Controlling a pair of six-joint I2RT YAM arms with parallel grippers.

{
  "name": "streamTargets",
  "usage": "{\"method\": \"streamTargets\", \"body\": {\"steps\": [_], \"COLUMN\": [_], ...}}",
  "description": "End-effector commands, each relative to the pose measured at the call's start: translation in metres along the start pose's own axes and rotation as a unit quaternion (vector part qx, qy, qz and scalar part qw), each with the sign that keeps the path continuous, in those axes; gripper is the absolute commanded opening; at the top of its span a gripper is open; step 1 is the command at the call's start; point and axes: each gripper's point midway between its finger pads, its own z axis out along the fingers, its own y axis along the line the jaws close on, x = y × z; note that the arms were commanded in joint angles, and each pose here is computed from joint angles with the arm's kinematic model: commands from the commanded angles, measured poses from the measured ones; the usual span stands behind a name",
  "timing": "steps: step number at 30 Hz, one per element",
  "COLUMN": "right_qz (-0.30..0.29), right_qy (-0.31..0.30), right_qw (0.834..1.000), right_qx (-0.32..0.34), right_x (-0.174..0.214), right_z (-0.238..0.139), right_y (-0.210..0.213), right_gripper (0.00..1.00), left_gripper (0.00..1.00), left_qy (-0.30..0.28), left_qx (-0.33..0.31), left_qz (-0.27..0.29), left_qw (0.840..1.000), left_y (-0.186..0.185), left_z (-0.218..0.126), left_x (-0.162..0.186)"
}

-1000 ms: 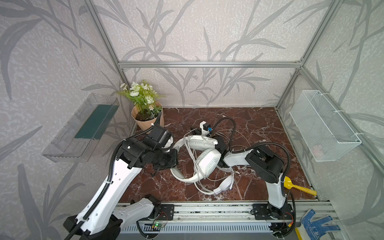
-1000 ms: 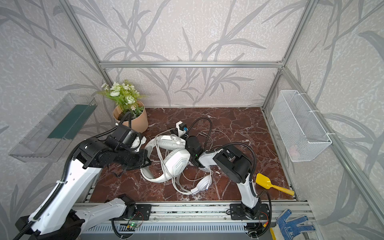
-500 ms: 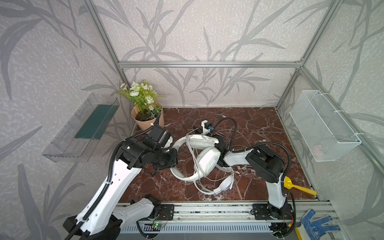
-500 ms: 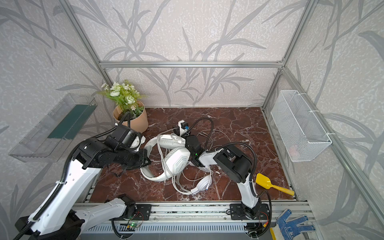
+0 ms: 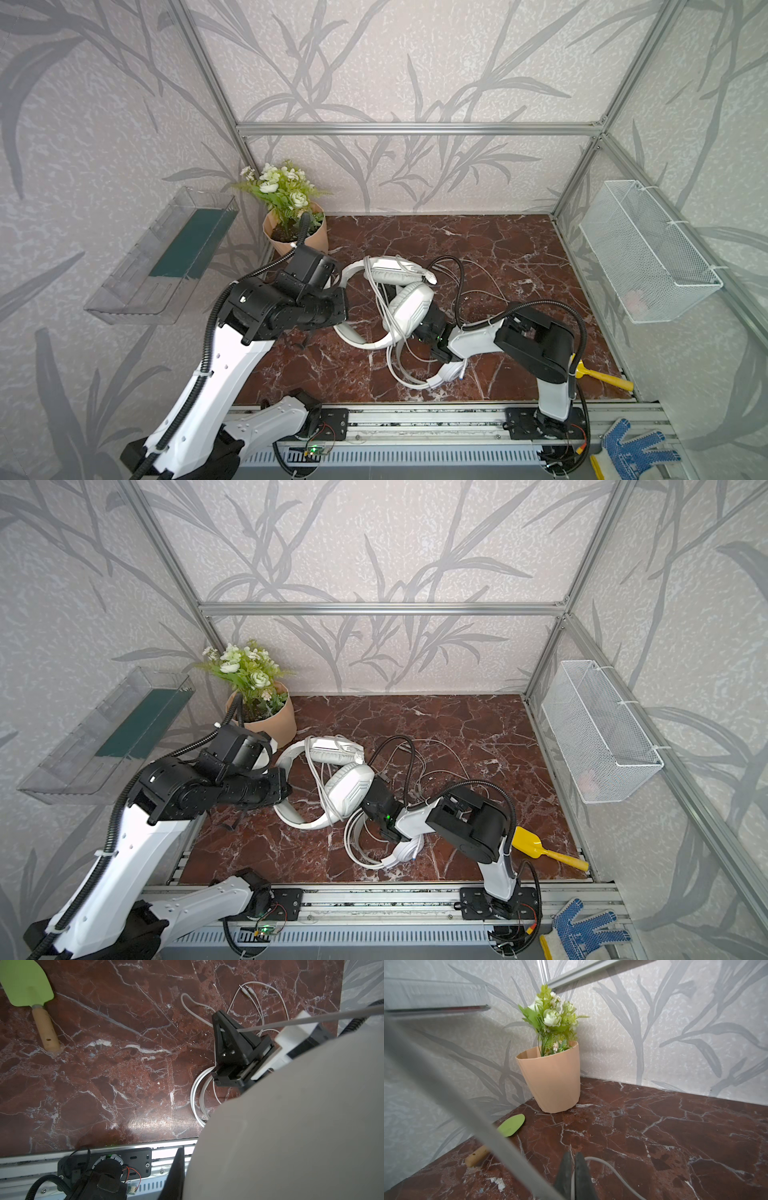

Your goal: Wrap the headphones

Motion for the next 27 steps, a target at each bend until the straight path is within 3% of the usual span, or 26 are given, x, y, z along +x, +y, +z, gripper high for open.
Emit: {"method": "streamTargets", "body": {"steps": [1,9,17,23,27], "right_qz": [0.010,-0.015,-0.040,-0.042,-0.054], "right_qy": [0.012,0.048,0.041,0.031,0.019], "right_qw": [1.000,0.997,0.994,0.992,0.992], "right_qx": [-0.016,-0.051,-0.096,-0.116,-0.108], "right_x": [0.010,0.042,0.037,0.034,0.026], "right_z": [-0.009,-0.038,-0.058,-0.058,-0.056], "right_y": [-0.004,0.014,0.032,0.041,0.040], "right_gripper": [0.00,0.00,0.04,0.16,0.33], "left_gripper": [0.00,0.00,0.00,0.00,0.00], "left_qy": [-0.129,-0.148,-0.160,-0.148,-0.141], "left_qx": [0.063,0.096,0.150,0.193,0.197], "left_qz": [-0.038,-0.073,-0.095,-0.106,-0.108], "left_qw": [0.989,0.982,0.971,0.964,0.964], "left_y": [-0.019,-0.028,-0.046,-0.066,-0.072], "left_z": [-0.041,-0.048,-0.061,-0.072,-0.081], "left_x": [-0.044,-0.052,-0.060,-0.065,-0.069]}}
